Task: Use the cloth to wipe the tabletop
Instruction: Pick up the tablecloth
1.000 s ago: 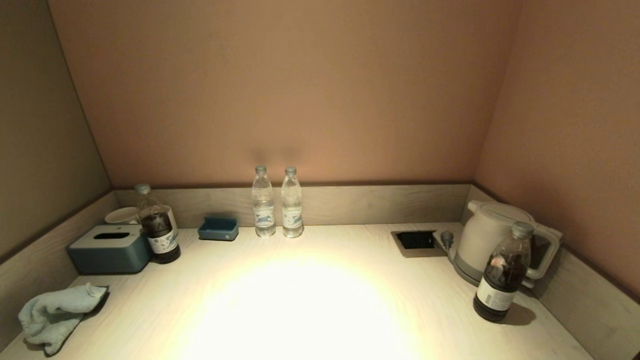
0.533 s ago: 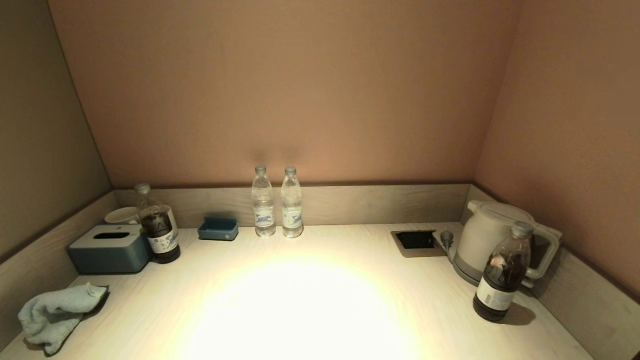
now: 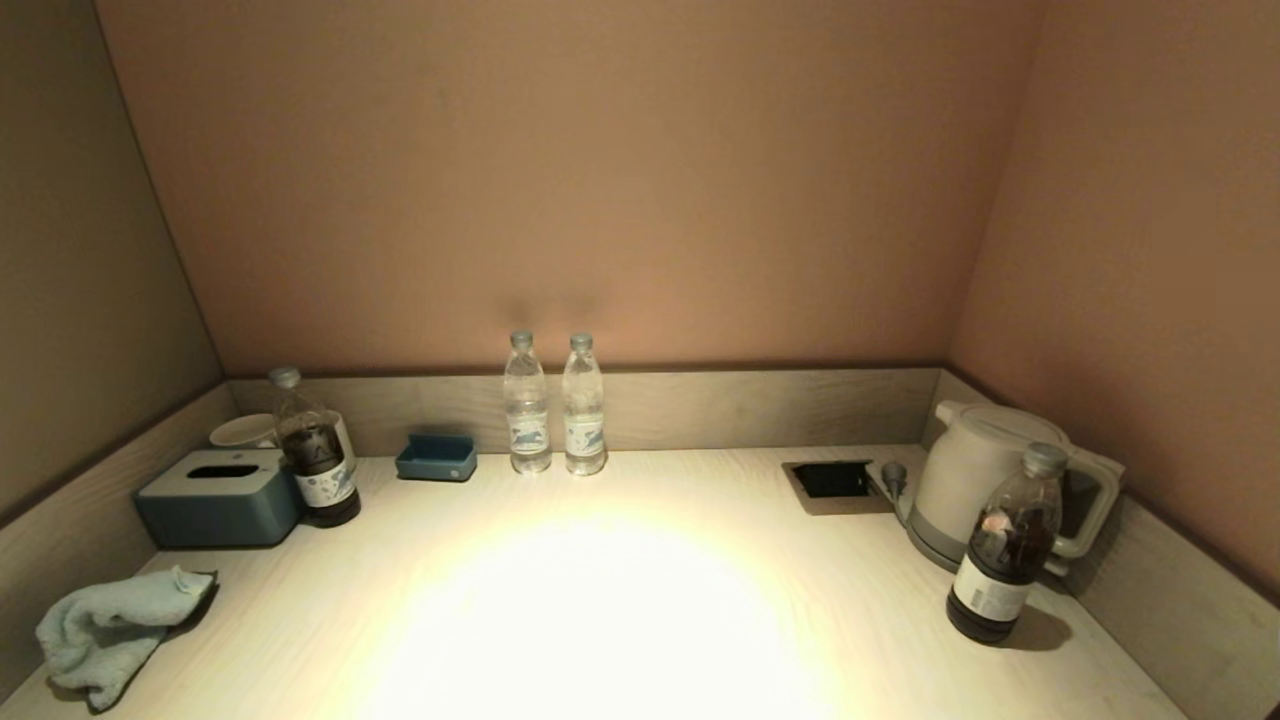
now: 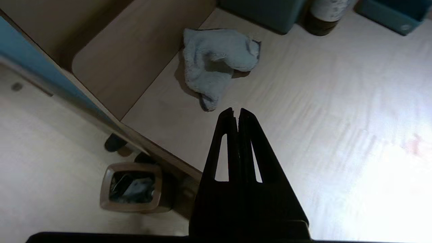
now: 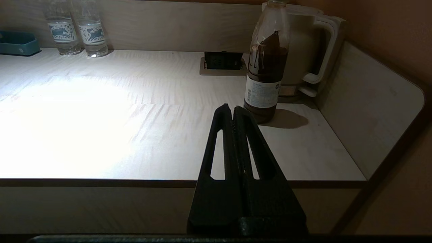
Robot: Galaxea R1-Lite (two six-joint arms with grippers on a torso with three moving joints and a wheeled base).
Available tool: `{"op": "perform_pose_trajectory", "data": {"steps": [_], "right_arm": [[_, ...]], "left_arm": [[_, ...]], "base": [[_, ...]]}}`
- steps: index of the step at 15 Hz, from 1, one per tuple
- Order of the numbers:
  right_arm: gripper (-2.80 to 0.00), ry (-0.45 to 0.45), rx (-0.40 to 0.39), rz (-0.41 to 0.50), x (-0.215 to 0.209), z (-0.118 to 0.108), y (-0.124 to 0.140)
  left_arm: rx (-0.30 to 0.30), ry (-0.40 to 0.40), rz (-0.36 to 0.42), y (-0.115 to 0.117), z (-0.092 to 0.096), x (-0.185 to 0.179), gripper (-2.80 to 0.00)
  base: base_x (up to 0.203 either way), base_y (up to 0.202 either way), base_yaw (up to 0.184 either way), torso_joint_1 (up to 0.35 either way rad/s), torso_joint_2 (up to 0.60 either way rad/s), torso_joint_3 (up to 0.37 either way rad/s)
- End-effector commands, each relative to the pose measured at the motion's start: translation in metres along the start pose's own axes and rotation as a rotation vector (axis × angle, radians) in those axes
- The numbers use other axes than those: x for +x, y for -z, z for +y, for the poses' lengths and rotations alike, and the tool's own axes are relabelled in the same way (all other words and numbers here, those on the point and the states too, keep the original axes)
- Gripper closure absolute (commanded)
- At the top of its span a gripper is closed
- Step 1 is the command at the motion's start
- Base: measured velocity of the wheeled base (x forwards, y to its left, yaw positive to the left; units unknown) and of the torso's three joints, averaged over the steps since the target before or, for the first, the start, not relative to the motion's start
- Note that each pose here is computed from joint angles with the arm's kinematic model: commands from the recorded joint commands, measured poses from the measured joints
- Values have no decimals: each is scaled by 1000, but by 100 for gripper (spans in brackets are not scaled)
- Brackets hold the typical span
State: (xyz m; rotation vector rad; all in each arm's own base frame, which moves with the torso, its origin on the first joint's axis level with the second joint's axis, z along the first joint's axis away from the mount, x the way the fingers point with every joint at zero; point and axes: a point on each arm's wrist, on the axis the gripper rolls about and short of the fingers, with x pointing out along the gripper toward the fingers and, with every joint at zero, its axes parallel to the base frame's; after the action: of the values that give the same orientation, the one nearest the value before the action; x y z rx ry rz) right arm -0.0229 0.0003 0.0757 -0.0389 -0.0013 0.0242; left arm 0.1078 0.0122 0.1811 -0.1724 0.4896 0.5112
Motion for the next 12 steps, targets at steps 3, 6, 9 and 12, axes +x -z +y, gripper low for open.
{"op": "perform_pose_trajectory", "data": {"steps": [3, 6, 9, 12], "right_arm": [[0, -2, -1, 0, 0, 0, 0], [0, -2, -1, -1, 0, 0, 0], [0, -2, -1, 1, 0, 0, 0], [0, -2, -1, -1, 0, 0, 0]], "left_arm": [[75, -208, 242, -3, -27, 84, 0], [86, -338, 341, 2, -30, 131, 0], [64, -379, 380, 6, -32, 154, 0], [54, -389, 393, 3, -38, 175, 0]], "base": [[0, 0, 0, 0, 0, 0], [0, 0, 0, 0, 0, 0], [0, 0, 0, 0, 0, 0], [0, 0, 0, 0, 0, 0]]}}
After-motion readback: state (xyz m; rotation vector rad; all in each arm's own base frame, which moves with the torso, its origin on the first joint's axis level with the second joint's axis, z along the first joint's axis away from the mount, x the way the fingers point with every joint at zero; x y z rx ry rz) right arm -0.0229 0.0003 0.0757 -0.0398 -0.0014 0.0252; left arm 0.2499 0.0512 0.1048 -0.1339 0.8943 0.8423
